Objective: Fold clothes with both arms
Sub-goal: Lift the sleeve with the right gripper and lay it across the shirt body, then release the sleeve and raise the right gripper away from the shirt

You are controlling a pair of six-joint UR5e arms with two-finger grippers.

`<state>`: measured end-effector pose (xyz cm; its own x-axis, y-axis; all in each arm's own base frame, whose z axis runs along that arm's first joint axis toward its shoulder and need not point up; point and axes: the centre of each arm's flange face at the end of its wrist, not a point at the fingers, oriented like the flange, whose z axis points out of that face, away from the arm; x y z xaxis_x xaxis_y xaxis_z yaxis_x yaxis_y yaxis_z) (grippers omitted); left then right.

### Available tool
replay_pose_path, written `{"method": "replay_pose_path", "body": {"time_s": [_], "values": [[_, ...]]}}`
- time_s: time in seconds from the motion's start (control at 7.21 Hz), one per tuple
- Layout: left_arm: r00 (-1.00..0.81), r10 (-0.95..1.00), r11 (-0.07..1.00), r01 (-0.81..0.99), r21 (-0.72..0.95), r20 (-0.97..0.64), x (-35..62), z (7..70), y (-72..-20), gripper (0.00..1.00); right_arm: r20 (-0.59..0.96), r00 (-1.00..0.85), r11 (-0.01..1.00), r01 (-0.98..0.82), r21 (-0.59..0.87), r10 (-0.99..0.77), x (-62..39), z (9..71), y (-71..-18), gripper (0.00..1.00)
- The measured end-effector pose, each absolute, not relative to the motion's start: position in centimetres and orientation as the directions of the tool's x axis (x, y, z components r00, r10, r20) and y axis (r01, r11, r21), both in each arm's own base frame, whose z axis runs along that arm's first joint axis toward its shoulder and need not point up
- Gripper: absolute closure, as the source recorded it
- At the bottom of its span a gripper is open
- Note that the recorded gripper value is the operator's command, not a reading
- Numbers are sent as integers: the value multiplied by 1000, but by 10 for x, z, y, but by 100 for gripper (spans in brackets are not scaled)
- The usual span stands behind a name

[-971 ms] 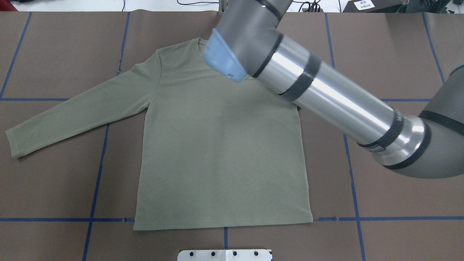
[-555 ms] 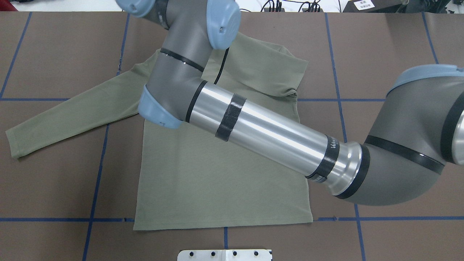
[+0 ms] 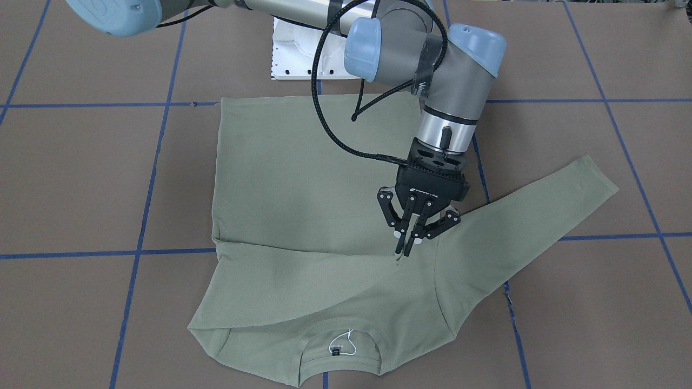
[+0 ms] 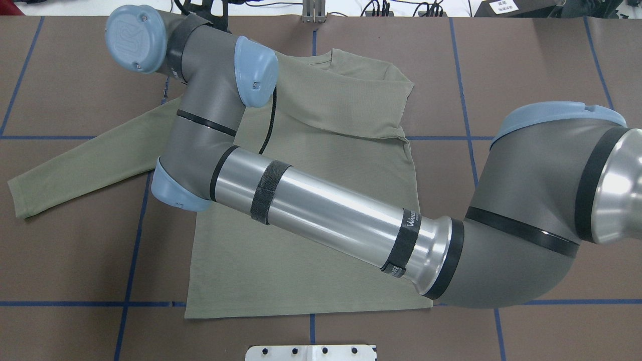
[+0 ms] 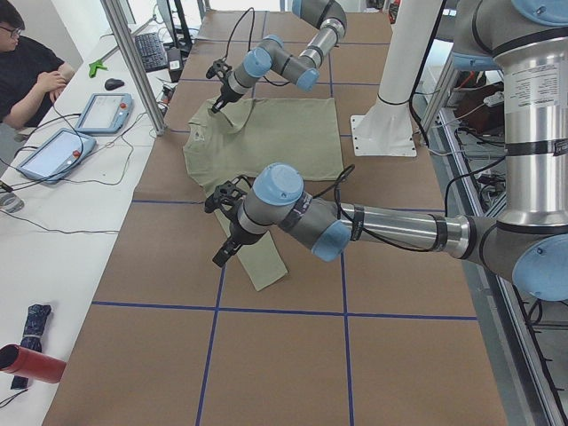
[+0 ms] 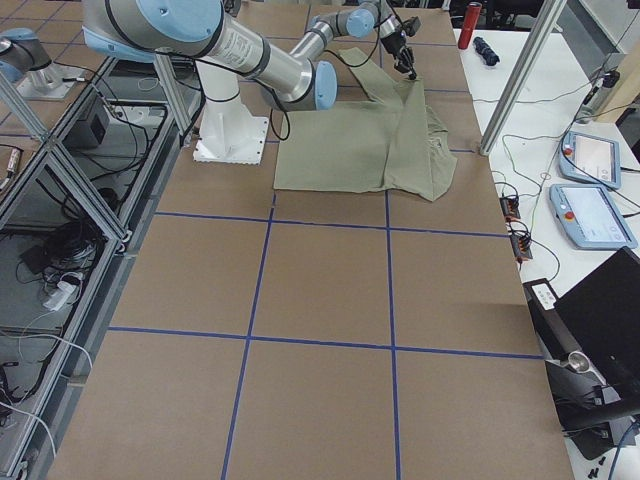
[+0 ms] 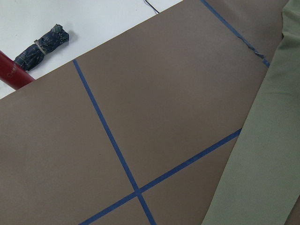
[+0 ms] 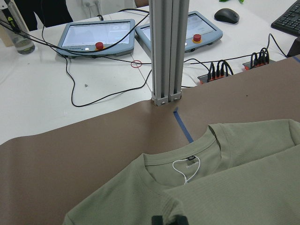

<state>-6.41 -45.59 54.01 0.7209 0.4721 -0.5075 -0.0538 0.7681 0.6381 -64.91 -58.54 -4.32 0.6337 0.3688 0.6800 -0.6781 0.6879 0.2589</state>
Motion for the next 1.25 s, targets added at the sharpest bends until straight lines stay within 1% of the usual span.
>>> {"method": "replay_pose_path", "body": {"time_s": [0.14,0.42,0.55,0.69,0.97,1.11,1.25], "values": [[721,472,768,-54,638,-507,-64,540,-456,0,696,621,687,-681,253,360,-653,-52,-585,5],[721,473,767,-53,640,-507,-64,539,-456,0,713,609,695,-678,238,349,-659,-68,-585,2],[721,468,768,-47,638,-510,-64,537,-458,0,715,605,714,-667,213,351,-653,-70,-593,1],[722,451,773,-22,633,-525,-64,531,-464,0,708,610,747,-640,178,354,-635,-67,-614,1],[714,442,749,37,661,-542,-57,516,-475,0,682,660,845,-522,115,315,-557,-44,-675,1],[698,441,755,51,653,-564,-41,523,-478,0,683,684,890,-443,110,256,-506,-21,-693,0],[676,428,772,72,632,-600,-19,535,-479,0,700,689,922,-369,117,187,-453,14,-698,0]]}}
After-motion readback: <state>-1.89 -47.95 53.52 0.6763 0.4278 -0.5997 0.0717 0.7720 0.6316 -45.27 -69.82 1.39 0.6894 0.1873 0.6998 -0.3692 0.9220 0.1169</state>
